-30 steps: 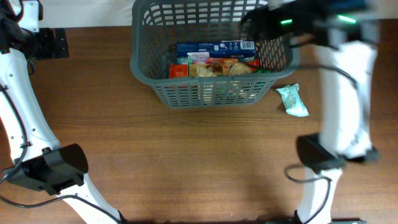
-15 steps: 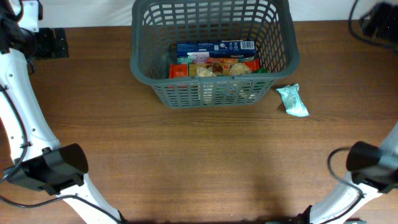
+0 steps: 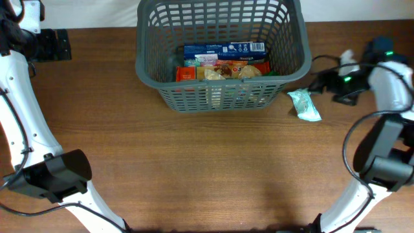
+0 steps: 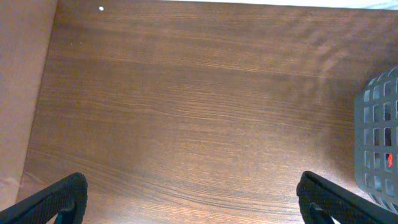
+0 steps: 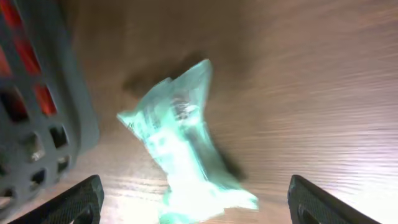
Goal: Pack container
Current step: 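Grasp the mint-green wipes packet with the right gripper, then carry the wipes packet into the basket and release it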
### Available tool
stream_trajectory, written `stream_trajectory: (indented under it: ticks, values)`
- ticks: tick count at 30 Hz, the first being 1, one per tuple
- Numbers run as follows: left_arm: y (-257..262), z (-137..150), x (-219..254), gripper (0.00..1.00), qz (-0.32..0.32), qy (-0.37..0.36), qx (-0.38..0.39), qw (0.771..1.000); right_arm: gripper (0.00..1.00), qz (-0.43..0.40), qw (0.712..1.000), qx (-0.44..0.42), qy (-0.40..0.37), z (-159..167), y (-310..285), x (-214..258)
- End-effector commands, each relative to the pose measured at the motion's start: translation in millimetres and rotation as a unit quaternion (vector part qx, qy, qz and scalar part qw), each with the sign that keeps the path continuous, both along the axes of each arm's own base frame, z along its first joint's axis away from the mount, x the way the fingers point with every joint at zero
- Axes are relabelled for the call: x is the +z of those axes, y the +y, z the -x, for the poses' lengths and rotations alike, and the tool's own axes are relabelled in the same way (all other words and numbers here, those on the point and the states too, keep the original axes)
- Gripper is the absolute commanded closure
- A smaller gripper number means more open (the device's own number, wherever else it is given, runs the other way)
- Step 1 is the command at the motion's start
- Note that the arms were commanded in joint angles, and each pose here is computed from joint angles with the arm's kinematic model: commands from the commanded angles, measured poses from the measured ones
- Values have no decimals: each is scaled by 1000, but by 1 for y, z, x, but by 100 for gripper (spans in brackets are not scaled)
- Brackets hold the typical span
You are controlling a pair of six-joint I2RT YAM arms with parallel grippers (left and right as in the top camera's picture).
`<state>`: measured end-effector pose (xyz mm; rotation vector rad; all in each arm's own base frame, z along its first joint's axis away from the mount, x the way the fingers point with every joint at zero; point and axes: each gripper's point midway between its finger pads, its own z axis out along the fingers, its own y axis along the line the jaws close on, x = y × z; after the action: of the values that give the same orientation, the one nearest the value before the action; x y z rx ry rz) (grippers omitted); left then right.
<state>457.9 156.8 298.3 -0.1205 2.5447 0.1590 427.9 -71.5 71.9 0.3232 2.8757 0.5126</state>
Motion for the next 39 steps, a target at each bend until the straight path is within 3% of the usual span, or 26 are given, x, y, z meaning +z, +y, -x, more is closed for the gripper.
stream_trajectory:
  ticks: [1, 10, 15, 18, 20, 21, 23, 29, 35, 39]
  values:
    - [0, -1, -3, 1, 10, 0, 6, 1000, 12, 31, 999, 43, -2, 5, 14, -10]
    - [0, -1, -3, 1, 10, 0, 6, 1000, 24, 66, 996, 55, 19, 11, 15, -56]
    - [0, -1, -3, 1, 10, 0, 6, 1000, 46, 58, 996, 56, 42, 19, 17, -74]
    - [0, -1, -3, 1, 10, 0, 6, 1000, 68, 57, 996, 46, 44, 19, 17, -74]
    - [0, -1, -3, 1, 10, 0, 6, 1000, 89, 53, 997, 27, 50, 18, 14, -71]
    - [0, -1, -3, 1, 10, 0, 6, 1000, 94, 47, 997, 9, 53, 17, 12, -68]
    - [0, -1, -3, 1, 10, 0, 6, 1000, 95, 21, 999, -13, 48, 13, 10, -57]
    - [0, -1, -3, 1, 10, 0, 6, 1000, 93, -61, 997, -45, -24, -13, -6, 30]
    - [0, -1, -3, 1, 10, 0, 6, 1000, 92, -46, 989, -48, -129, -29, -21, 163]
    - [0, -1, -3, 1, 10, 0, 6, 1000, 93, -30, 975, -1, -220, -26, 7, 250]
